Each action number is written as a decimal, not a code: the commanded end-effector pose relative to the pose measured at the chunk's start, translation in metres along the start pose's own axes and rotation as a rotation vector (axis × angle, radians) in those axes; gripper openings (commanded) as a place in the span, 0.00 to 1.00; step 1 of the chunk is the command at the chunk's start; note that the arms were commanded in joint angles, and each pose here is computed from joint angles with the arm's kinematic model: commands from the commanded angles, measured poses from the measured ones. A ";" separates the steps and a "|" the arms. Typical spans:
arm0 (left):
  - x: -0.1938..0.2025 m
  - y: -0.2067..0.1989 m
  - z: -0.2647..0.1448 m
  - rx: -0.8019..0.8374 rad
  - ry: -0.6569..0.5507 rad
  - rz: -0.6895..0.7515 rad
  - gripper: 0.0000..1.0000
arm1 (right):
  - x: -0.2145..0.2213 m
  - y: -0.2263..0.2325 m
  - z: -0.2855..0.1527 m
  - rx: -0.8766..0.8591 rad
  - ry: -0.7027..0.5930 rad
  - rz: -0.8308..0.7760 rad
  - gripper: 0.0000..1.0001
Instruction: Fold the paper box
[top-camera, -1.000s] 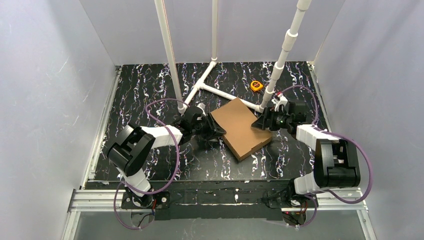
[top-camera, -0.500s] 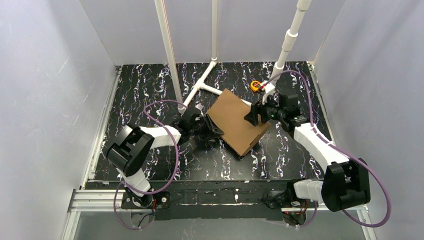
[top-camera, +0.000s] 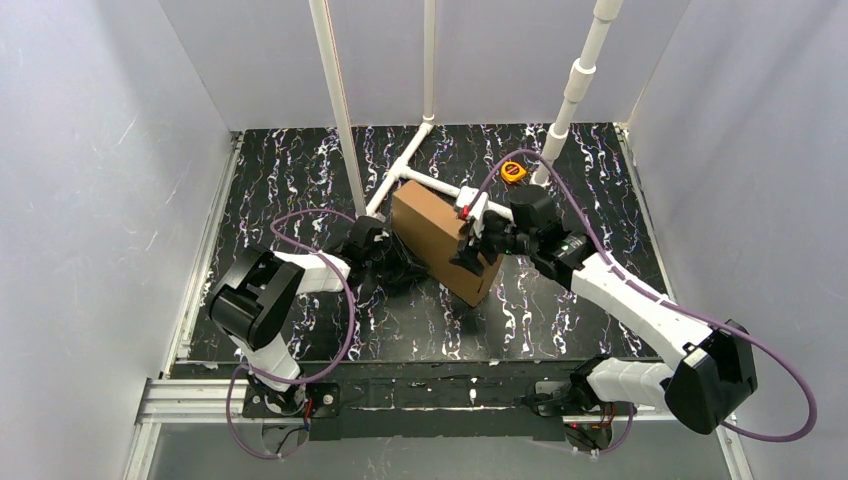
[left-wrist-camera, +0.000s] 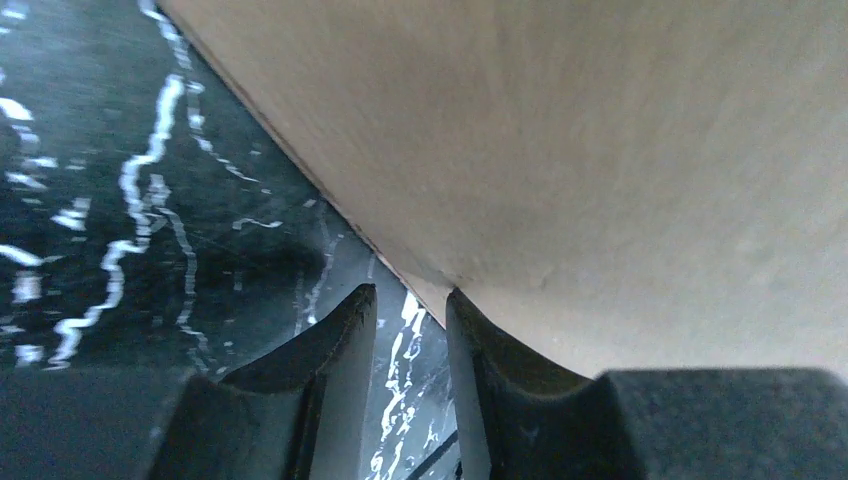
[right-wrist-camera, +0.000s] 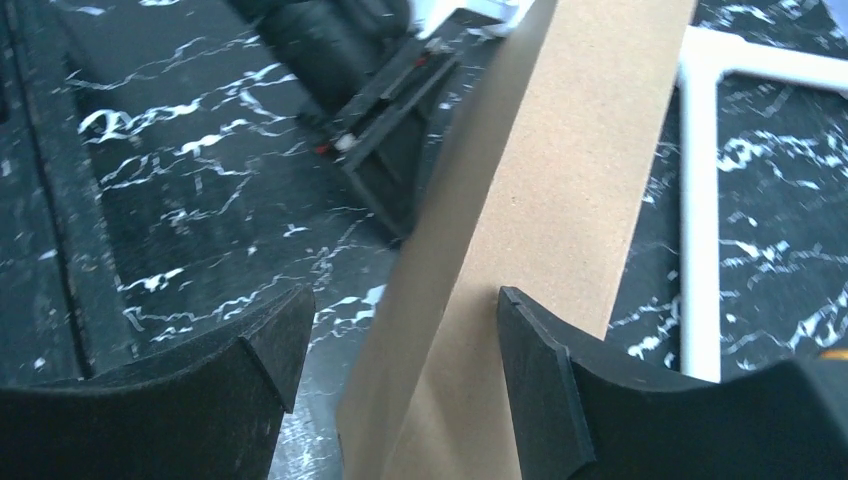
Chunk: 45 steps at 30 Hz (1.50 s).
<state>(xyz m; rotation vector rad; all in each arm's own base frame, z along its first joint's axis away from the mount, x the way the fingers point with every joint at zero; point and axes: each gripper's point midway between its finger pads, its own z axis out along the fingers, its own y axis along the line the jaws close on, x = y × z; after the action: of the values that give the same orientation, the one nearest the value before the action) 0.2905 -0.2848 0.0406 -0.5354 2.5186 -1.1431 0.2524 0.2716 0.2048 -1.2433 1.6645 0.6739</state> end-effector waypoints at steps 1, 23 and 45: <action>-0.014 0.006 -0.008 0.015 -0.043 0.000 0.31 | 0.070 0.056 -0.006 -0.202 0.244 0.045 0.75; -0.010 0.061 -0.044 -0.033 -0.067 -0.073 0.32 | 0.022 0.167 -0.006 -0.739 0.212 -0.111 0.81; -0.064 -0.018 -0.281 -0.164 -0.500 0.529 0.98 | 0.058 -0.165 -0.201 0.766 -0.096 0.596 0.98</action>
<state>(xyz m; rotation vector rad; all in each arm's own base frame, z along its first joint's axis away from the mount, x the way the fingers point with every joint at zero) 0.2405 -0.1155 0.2293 -0.2165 2.0309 -0.7307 0.2899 0.0755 0.2137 -0.6680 1.9953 0.5103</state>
